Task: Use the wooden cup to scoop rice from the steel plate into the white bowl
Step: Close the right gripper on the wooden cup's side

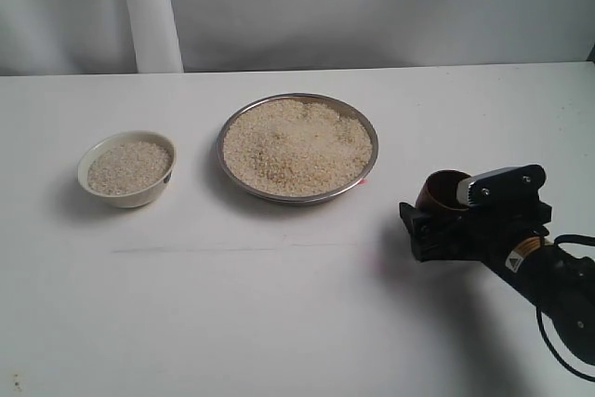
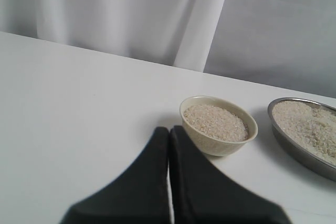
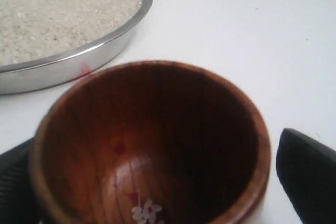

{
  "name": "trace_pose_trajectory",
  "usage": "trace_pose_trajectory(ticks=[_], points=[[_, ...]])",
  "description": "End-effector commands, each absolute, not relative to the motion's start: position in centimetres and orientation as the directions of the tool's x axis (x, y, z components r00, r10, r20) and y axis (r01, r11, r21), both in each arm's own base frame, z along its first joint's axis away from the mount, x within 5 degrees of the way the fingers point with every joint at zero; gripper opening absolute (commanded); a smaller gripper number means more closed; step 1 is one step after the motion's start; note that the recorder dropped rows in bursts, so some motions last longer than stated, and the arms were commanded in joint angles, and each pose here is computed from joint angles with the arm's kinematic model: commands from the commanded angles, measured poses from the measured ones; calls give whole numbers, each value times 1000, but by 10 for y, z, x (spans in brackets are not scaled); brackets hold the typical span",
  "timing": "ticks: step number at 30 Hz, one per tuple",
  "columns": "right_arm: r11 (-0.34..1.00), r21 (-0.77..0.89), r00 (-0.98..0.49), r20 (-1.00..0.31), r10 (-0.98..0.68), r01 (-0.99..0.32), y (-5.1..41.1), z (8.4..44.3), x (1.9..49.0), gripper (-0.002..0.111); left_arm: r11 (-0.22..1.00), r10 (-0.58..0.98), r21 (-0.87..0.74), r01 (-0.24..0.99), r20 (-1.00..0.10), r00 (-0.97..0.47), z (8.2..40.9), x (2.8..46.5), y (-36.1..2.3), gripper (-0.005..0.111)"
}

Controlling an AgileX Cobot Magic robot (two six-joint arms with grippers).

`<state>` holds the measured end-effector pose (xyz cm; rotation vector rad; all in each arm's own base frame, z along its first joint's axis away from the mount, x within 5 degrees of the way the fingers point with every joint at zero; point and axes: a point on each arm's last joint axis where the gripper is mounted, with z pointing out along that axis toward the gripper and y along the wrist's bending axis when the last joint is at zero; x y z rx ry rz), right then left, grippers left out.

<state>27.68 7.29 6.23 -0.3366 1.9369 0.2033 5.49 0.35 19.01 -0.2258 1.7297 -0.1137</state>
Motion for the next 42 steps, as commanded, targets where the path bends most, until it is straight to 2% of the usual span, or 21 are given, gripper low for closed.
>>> trace_pose_trajectory(ticks=[1, 18, 20, 22, 23, 25, 28, 31, 42], points=[[943, -20, -342, -929, -141, -333, 74, 58, 278, 105, 974, -220, -210, -81, -963, -156, 190, 55, 3, 0], [942, -20, -319, -938, -133, -334, 77, 50, 291, 104, 974, -220, -210, -81, -963, -156, 190, 55, 3, 0], [942, -20, -328, -935, -137, -334, 77, 49, 291, 96, 974, -220, -210, -81, -963, -156, 190, 55, 3, 0], [942, -20, -332, -933, -138, -335, 77, 48, 291, 77, 974, -220, -210, -81, -963, -156, 190, 55, 3, 0], [943, -20, -332, -933, -138, -333, 77, 48, 291, 64, 974, -220, -210, -81, -963, -156, 190, 55, 3, 0], [945, -20, -334, -933, -135, -325, 76, 48, 291, 48, 974, -220, -210, -81, -963, -156, 190, 55, 3, 0], [949, -17, -336, -933, -128, -316, 75, 48, 291, 32, 974, -220, -210, -81, -963, -156, 190, 55, 3, 0], [952, 0, -342, -933, -110, -307, 75, 48, 291, 25, 974, -220, -210, -81, -963, -156, 190, 55, 3, 0], [955, 33, -351, -933, -77, -295, 75, 49, 291, 25, 974, -220, -210, -81, -963, -156, 190, 55, 3, 0]])
